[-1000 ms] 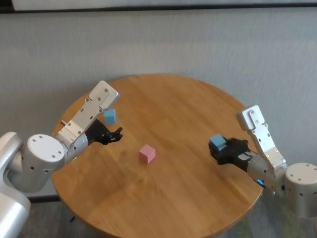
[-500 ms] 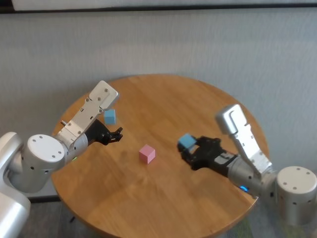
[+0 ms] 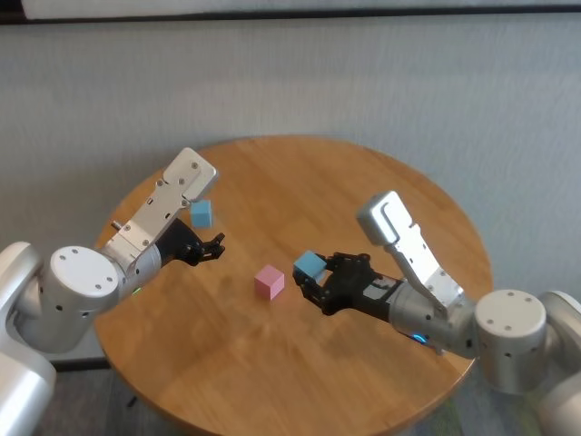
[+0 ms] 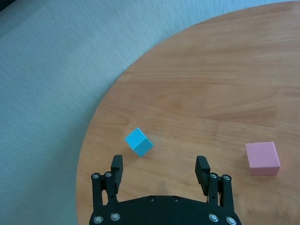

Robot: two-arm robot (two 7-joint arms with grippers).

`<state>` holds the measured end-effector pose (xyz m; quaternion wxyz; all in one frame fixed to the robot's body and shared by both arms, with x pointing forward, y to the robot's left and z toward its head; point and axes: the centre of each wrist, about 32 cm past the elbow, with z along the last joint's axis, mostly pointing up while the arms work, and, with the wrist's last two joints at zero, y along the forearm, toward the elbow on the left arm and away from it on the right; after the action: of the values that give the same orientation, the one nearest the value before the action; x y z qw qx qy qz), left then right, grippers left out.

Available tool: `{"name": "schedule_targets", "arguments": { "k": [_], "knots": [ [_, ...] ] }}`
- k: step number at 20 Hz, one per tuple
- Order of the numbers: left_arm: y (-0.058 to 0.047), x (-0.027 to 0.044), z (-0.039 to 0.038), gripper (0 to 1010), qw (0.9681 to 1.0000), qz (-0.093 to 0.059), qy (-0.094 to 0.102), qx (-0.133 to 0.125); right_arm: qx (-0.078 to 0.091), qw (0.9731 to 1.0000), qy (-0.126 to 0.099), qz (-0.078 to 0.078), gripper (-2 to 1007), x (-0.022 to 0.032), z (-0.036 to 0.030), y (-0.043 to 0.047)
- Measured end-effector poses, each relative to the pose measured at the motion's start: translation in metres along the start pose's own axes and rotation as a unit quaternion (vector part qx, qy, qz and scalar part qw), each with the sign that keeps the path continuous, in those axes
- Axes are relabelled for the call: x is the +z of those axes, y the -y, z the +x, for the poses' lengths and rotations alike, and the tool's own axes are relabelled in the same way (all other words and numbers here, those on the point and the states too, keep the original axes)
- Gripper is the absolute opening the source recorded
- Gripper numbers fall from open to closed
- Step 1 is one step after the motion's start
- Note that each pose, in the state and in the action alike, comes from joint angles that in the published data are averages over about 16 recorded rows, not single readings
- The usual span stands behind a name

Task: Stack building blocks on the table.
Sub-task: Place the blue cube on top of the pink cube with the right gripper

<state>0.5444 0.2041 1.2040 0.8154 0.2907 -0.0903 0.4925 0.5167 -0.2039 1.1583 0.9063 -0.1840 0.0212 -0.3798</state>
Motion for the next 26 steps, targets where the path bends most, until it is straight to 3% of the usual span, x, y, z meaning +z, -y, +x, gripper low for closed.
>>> {"name": "schedule_targets", "arguments": {
  "k": [11,26],
  "knots": [
    [0.000,0.0000,0.0000,1000,1.0000,0.000,0.000,0.000,0.018,0.9998,-0.003,-0.005,362,0.0022,0.0032,-0.0281],
    [0.000,0.0000,0.0000,1000,1.0000,0.000,0.000,0.000,0.015,0.9998,-0.002,-0.009,362,0.0021,-0.0021,-0.0403]
  ]
}}
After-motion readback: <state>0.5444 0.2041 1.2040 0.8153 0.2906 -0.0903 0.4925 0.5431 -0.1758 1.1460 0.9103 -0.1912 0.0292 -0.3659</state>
